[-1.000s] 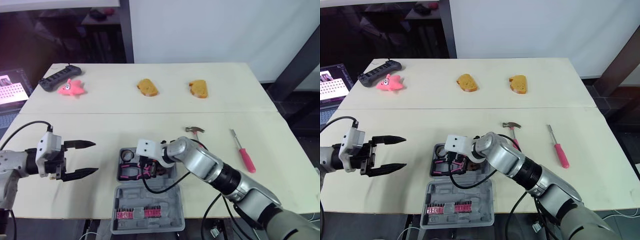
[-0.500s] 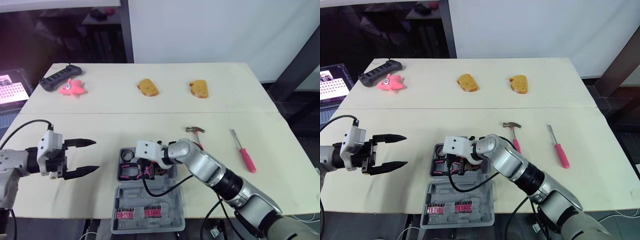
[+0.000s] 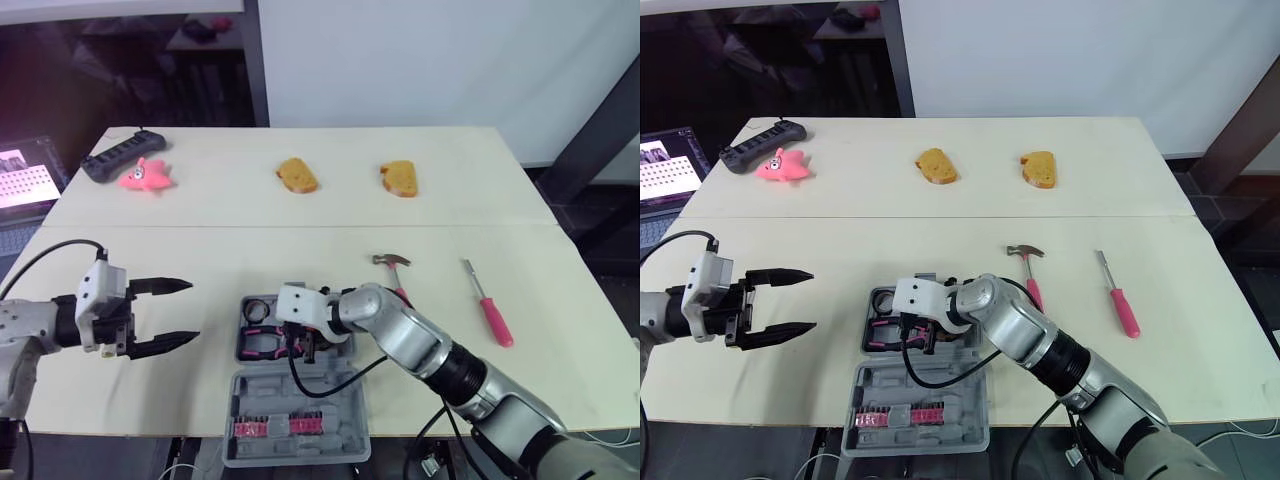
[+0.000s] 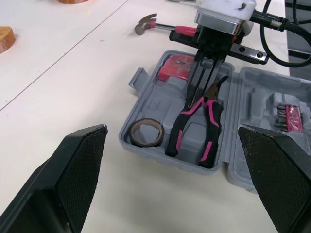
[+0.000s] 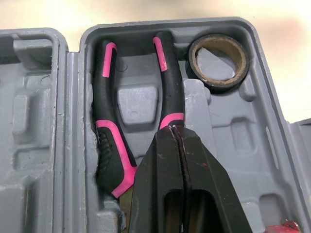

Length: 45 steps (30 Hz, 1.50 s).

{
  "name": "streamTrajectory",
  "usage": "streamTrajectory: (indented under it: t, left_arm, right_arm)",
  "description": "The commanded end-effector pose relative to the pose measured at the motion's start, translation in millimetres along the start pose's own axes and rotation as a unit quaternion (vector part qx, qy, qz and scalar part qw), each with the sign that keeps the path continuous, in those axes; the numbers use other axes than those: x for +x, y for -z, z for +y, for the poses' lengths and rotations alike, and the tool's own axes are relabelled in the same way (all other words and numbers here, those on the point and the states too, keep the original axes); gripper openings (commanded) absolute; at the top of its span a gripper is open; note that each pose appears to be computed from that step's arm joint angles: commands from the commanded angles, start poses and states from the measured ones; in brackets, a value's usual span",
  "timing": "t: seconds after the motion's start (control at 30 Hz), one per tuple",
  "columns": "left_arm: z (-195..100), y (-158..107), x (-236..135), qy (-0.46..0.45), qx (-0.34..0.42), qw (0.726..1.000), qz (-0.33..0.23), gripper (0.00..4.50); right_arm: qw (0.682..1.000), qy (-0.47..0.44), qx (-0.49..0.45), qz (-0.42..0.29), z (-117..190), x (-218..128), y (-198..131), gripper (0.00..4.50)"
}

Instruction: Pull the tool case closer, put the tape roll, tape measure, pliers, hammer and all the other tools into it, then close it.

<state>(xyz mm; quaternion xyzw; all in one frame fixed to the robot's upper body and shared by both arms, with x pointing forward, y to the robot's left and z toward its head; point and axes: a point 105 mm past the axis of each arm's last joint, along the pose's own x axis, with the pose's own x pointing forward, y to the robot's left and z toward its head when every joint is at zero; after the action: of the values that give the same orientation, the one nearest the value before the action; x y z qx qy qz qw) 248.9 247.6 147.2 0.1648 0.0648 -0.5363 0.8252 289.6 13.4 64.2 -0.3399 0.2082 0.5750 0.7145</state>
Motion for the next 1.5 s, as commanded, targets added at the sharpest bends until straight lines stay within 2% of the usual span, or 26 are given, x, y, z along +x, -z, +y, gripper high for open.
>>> streamTrajectory:
  t: [0.03,0.2,0.33,0.4,0.53,0.67,0.83,0.93,1.03,1.2,1.27,1.33,1.5]
  left_arm:
    - [0,-8,-2,-0.003,0.016,1.0,-0.008,4.5]
    - [-1,-8,-1,-0.003,0.016,1.0,-0.008,4.5]
    - [-1,-8,-1,-0.004,0.017,1.0,-0.008,4.5]
    - [0,-8,-1,-0.005,0.017,1.0,-0.008,4.5]
    - [-1,-8,1,-0.007,0.017,1.0,-0.01,4.5]
    - [-2,-5,3,-0.008,0.017,1.0,-0.009,4.5]
    - [-6,6,7,-0.013,0.011,1.0,0.008,4.5]
    - [-13,17,14,-0.015,-0.007,1.0,0.012,4.5]
    - [-30,35,19,0.012,-0.046,0.998,0.037,3.7]
    - [-47,59,32,0.022,-0.064,0.996,0.066,1.25]
    - [-52,69,40,0.025,-0.073,0.994,0.075,0.1]
    - [-57,81,45,0.032,-0.077,0.992,0.094,0.04]
    - [-66,95,52,0.043,-0.081,0.988,0.121,0.04]
  right_arm:
    - [0.987,-0.032,0.068,0.141,18,9,73,0.03]
    - [0.978,-0.059,0.088,0.18,34,14,96,0.03]
    - [0.985,-0.053,0.073,0.147,31,17,83,0.03]
    - [0.991,-0.031,0.061,0.113,22,18,69,0.03]
    - [0.999,0.012,0.026,-0.034,2,8,8,0.03]
    - [0.983,0.067,-0.006,-0.17,-15,-23,-44,0.03]
    - [0.973,0.078,0.003,-0.219,-16,-61,-57,0.03]
    - [0.977,0.031,0.025,-0.209,0,-90,-41,0.03]
    - [0.991,-0.022,0.037,-0.128,20,-107,-1,0.0]
    - [0.998,-0.028,0.057,-0.015,26,-113,52,0.0]
    - [0.997,-0.018,0.068,0.035,25,-105,73,0.0]
    - [0.995,-0.014,0.062,0.079,27,-96,90,0.0]
    - [0.994,-0.009,0.064,0.088,29,-79,91,0.0]
